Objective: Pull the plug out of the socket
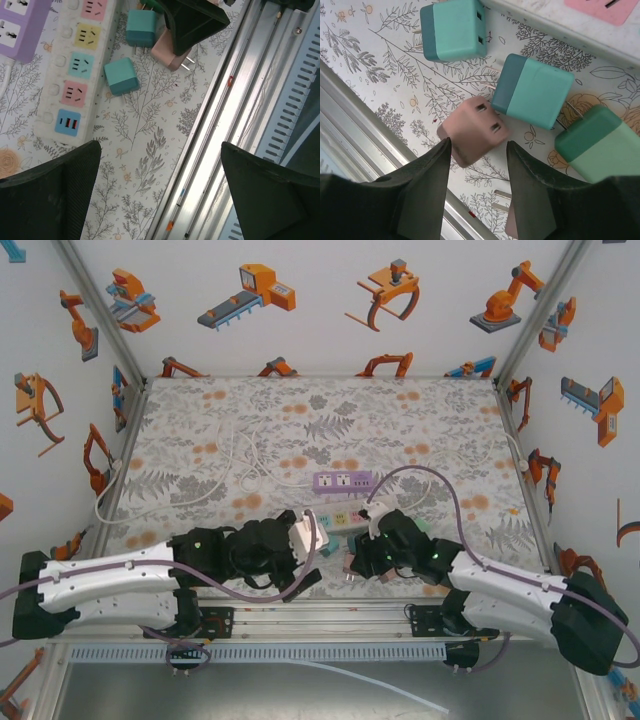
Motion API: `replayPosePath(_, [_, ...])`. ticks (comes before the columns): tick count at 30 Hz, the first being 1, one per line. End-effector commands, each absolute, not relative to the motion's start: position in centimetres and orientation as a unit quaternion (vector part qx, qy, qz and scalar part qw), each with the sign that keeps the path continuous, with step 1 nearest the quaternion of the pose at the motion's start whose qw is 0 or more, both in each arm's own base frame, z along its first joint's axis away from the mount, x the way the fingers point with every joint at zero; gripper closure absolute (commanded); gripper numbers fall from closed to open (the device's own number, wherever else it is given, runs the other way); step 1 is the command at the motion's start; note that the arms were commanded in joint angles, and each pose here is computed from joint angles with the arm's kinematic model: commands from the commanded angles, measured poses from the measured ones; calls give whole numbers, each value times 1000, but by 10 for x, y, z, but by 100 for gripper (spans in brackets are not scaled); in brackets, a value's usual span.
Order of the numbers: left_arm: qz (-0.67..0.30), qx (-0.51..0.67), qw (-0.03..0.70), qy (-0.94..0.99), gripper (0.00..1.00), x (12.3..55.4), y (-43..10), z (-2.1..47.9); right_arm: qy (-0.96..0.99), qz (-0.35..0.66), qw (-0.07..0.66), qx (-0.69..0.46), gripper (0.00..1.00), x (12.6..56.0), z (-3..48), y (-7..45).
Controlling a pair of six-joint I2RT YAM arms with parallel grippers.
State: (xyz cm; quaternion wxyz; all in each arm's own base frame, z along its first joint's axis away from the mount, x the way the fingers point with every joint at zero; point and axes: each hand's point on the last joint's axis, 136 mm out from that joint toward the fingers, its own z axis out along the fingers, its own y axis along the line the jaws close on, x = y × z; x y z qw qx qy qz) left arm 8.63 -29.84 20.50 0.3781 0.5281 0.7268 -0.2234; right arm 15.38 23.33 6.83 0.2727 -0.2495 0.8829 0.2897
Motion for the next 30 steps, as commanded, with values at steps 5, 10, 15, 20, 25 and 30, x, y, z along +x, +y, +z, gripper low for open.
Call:
replayPosePath(5, [-228, 476, 440, 726, 3, 102, -291, 223, 873, 257, 331, -249, 52, 170, 101, 226])
replayPosePath(10, [-201, 413, 495, 737, 3, 125, -273, 233, 842, 142, 472, -218, 36, 220, 152, 196])
replayPosePath(15, [-87, 267, 563, 777, 3, 177, -219, 241, 807, 26, 575, -134, 15, 265, 190, 142])
replayPosePath(20, [-30, 130, 618, 775, 3, 216, -157, 242, 813, -26, 582, -21, 13, 302, 190, 65])
replayPosePath(25, [33, 33, 643, 764, 3, 242, -89, 218, 817, -83, 569, 45, 8, 325, 168, 3])
replayPosePath(30, [134, -10, 653, 745, 3, 256, -34, 195, 819, -65, 565, 78, 7, 357, 132, -25])
